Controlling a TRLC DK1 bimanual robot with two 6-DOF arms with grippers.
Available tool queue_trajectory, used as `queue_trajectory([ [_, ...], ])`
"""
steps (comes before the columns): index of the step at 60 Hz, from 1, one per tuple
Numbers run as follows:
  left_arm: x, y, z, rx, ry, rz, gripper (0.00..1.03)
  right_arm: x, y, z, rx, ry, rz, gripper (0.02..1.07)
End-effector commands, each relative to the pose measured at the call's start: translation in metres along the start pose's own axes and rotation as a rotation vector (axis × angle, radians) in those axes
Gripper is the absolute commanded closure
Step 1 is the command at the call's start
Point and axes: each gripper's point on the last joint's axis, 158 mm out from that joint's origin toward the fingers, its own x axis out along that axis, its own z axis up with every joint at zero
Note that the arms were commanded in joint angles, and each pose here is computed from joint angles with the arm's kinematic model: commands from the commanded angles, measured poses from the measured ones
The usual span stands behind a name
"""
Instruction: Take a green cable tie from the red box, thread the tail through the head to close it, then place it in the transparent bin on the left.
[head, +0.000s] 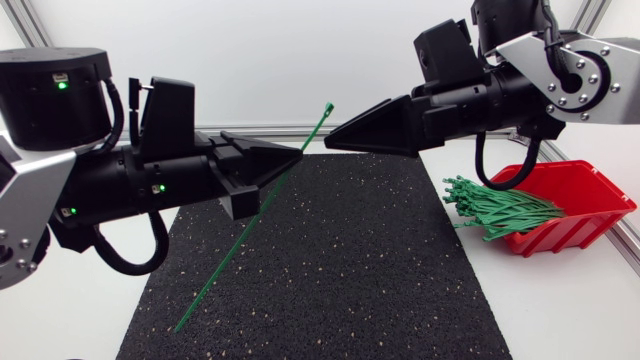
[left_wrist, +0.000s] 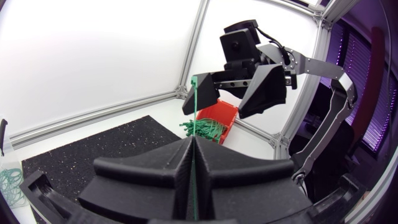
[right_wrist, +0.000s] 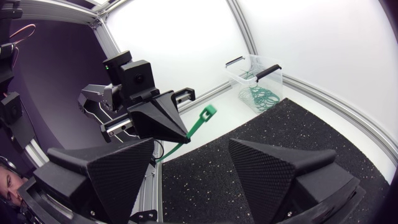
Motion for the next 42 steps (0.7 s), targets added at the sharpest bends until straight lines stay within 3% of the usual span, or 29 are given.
queue_trajectory([
  [1,0.0,-0.004,0.015,-0.04,-0.018,-0.031,1.0,0.001,-0.005,-0.004,-0.006,-0.003,0.008,0.22],
  [7,-0.003,-0.009,0.017,-0.072,-0.011,-0.073,1.0,0.0,-0.001,-0.002,-0.014,-0.01,0.021,0.3],
  [12,-0.004,-0.012,0.018,-0.086,-0.011,-0.09,1.0,0.0,0.0,-0.002,-0.019,-0.015,0.026,0.31],
  [16,-0.006,-0.015,0.019,-0.09,-0.012,-0.097,1.0,-0.001,0.004,0.0,-0.029,-0.025,0.033,0.48],
  [27,-0.006,-0.021,0.018,-0.101,-0.007,-0.119,1.0,-0.005,0.013,0.004,-0.055,-0.047,0.042,0.66],
  [42,-0.005,-0.029,0.018,-0.098,-0.009,-0.14,1.0,-0.007,0.019,0.007,-0.059,-0.059,0.052,0.67],
])
